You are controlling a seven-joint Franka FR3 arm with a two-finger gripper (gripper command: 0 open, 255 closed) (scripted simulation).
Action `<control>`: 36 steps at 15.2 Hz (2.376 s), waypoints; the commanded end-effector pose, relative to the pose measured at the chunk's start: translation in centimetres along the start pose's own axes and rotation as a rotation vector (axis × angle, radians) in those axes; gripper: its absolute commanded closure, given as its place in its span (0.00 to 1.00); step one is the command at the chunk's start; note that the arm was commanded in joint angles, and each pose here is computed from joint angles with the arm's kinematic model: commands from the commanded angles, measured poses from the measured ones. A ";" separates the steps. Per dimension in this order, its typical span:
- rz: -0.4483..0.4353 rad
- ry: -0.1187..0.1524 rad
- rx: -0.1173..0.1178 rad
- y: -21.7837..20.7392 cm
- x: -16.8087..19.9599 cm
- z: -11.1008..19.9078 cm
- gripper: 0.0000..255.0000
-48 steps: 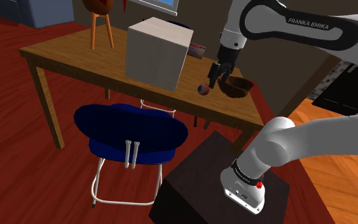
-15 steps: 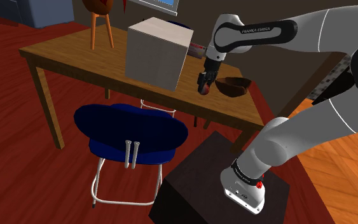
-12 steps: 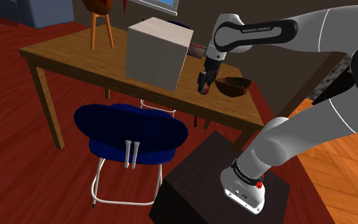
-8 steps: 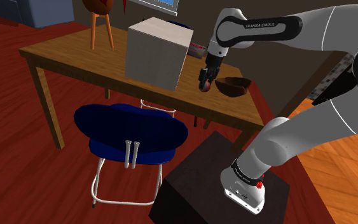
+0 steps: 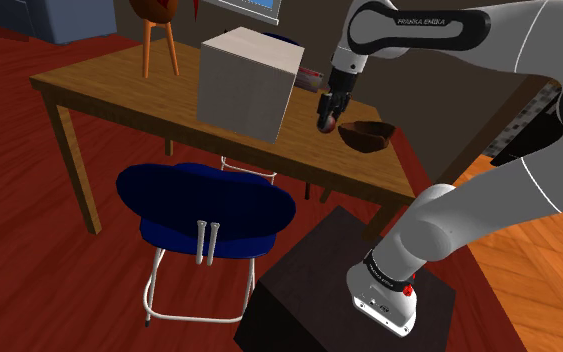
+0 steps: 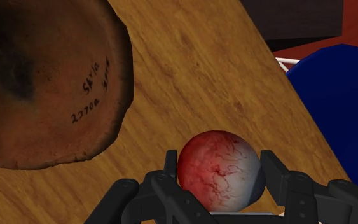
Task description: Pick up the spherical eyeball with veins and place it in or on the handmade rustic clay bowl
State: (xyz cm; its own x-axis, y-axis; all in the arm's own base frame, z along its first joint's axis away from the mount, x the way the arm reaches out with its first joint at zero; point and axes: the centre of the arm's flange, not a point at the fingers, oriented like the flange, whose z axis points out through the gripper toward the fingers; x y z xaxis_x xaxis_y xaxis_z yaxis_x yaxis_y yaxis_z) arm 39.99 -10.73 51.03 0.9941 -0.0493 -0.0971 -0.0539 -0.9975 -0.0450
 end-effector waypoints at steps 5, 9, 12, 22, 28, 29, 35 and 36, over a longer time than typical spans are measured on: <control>0.000 0.000 0.000 0.0 -0.3 -3.1 1.00; 0.000 0.000 0.000 -0.1 -0.5 -5.2 1.00; 0.000 0.000 0.000 -0.2 -0.7 -6.8 1.00; 0.000 0.000 0.000 1.9 -2.3 -10.5 1.00; 0.000 0.000 0.000 8.9 -6.1 -10.5 1.00; 0.000 0.000 0.000 10.0 -6.7 -10.5 1.00; 0.000 0.000 0.000 15.9 -9.9 -10.0 1.00; 0.000 0.000 0.000 15.9 -9.8 -9.5 1.00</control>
State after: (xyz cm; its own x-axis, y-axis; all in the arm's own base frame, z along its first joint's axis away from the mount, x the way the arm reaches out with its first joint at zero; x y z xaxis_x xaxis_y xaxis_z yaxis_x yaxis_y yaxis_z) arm 30.45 -26.20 61.04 0.9940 -0.0506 -0.0972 -0.0552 -0.9974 -0.0453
